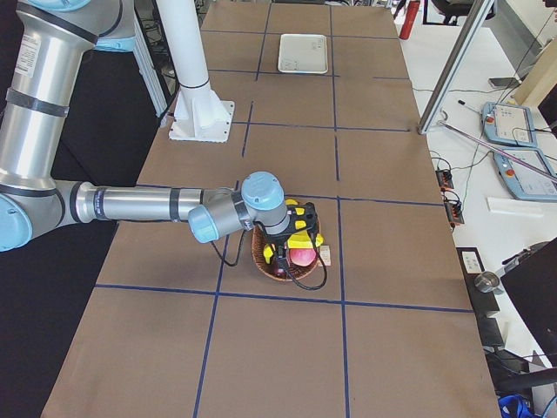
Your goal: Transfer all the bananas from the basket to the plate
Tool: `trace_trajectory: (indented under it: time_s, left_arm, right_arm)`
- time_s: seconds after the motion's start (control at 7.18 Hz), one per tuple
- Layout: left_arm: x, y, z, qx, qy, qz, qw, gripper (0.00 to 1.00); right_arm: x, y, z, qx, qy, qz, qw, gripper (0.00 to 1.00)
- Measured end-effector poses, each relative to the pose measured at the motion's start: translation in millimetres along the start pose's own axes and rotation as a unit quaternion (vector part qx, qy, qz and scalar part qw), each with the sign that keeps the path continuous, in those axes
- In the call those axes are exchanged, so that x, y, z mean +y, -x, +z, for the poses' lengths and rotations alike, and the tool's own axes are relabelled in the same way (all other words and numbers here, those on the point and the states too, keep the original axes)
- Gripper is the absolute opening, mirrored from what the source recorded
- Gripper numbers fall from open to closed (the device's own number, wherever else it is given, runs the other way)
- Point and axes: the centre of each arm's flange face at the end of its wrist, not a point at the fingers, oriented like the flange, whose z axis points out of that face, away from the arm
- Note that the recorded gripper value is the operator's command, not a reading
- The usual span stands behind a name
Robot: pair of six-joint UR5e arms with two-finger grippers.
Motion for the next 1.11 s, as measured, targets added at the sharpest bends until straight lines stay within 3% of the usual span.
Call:
trace_trajectory:
  time_s: [0.7, 0.84, 1.11]
  left_arm:
    - [-1, -1, 0, 0.0, 0.0, 0.001, 1.0, 1.0]
    - [-2, -1, 0, 0.0, 0.0, 0.001, 1.0, 1.0]
    - [-2, -1, -1, 0.0, -0.001, 0.001, 1.0, 1.0]
  right_arm:
    - [6, 42, 64, 0.004, 0.066, -0.028, 0.9974, 0.94]
    - [5, 40, 72, 0.006, 0.073, -0.028, 0.9969, 0.87]
    - [2, 36, 83, 0.008, 0.079, -0.026, 0.9965, 0.86]
